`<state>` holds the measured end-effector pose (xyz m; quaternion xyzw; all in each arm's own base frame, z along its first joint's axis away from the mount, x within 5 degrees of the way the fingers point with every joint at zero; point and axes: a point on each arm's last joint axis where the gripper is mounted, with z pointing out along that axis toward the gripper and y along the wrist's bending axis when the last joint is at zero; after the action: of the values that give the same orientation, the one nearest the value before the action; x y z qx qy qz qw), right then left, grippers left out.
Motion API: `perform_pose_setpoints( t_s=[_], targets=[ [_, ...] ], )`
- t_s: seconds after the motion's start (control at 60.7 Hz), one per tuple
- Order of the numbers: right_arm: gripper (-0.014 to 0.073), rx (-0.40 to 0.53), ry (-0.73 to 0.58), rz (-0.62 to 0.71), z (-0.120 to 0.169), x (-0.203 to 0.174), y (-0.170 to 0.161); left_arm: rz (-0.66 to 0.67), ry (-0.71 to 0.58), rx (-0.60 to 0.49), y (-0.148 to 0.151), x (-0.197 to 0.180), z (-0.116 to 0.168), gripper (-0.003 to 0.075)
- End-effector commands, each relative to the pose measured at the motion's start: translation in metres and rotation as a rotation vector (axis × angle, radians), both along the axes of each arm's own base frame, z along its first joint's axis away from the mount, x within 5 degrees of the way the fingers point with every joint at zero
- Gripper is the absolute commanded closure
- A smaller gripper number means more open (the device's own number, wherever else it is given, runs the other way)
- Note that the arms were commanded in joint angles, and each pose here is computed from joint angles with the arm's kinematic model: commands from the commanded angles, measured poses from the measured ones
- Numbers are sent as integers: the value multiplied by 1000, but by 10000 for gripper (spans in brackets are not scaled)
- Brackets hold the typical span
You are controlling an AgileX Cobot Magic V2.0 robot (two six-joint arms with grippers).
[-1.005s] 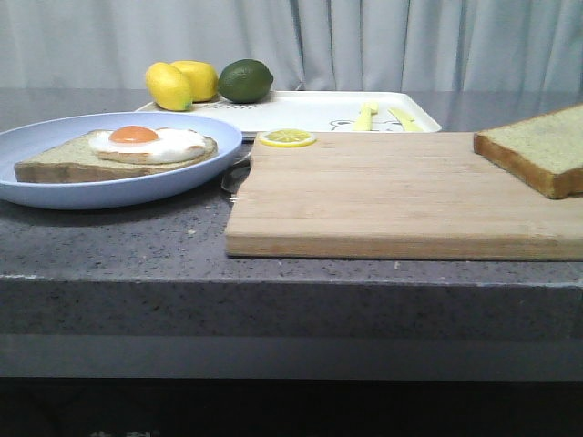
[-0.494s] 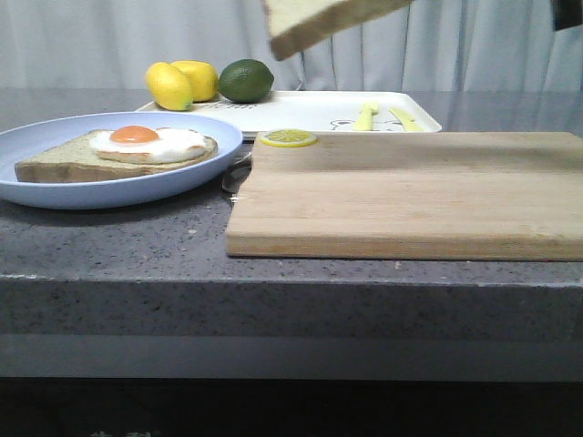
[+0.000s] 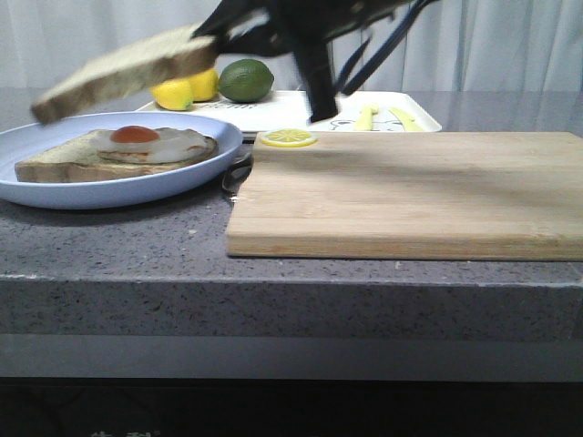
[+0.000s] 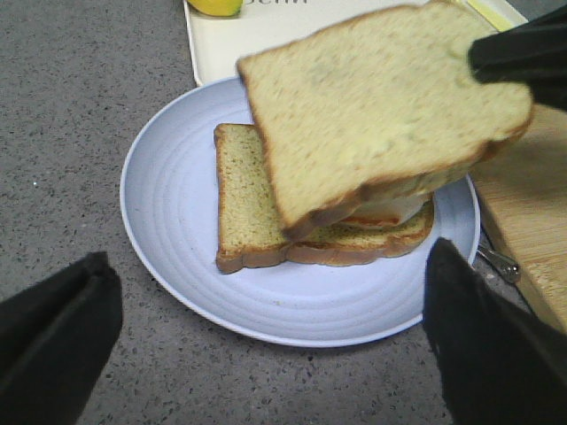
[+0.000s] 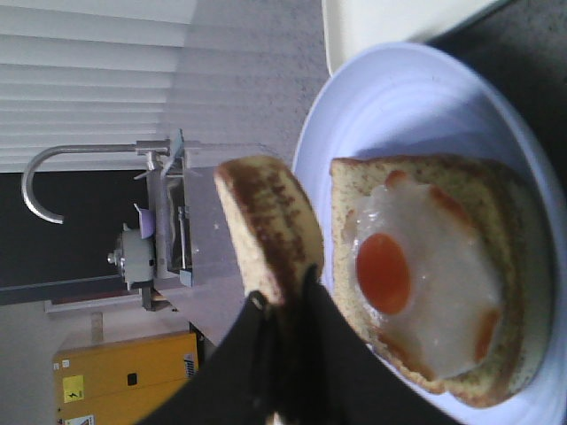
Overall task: Place bread and move sandwich to tray
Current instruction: 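Lift the bread slice with the right gripper toward the blue plate, then lower the bread onto the fried egg and open the right gripper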
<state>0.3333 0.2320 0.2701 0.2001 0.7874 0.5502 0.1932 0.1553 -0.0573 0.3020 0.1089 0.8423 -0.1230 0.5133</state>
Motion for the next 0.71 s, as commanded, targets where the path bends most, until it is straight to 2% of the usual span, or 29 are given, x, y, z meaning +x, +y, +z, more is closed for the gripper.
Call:
perform_pose_setpoints(
  t_s=[0.0, 0.214, 0.527, 0.692],
  targets=[
    [654, 97, -41, 22, 23, 4, 12, -2, -110, -47, -2, 3, 20, 51],
    [622, 82, -16, 44, 7, 11, 18, -2, -110, -47, -2, 3, 20, 51],
    [350, 26, -38, 37, 4, 13, 16, -2, -110, -47, -2, 3, 20, 51],
    [260, 5, -50, 58, 3, 11, 16, -2, -110, -47, -2, 3, 20, 51]
  ],
)
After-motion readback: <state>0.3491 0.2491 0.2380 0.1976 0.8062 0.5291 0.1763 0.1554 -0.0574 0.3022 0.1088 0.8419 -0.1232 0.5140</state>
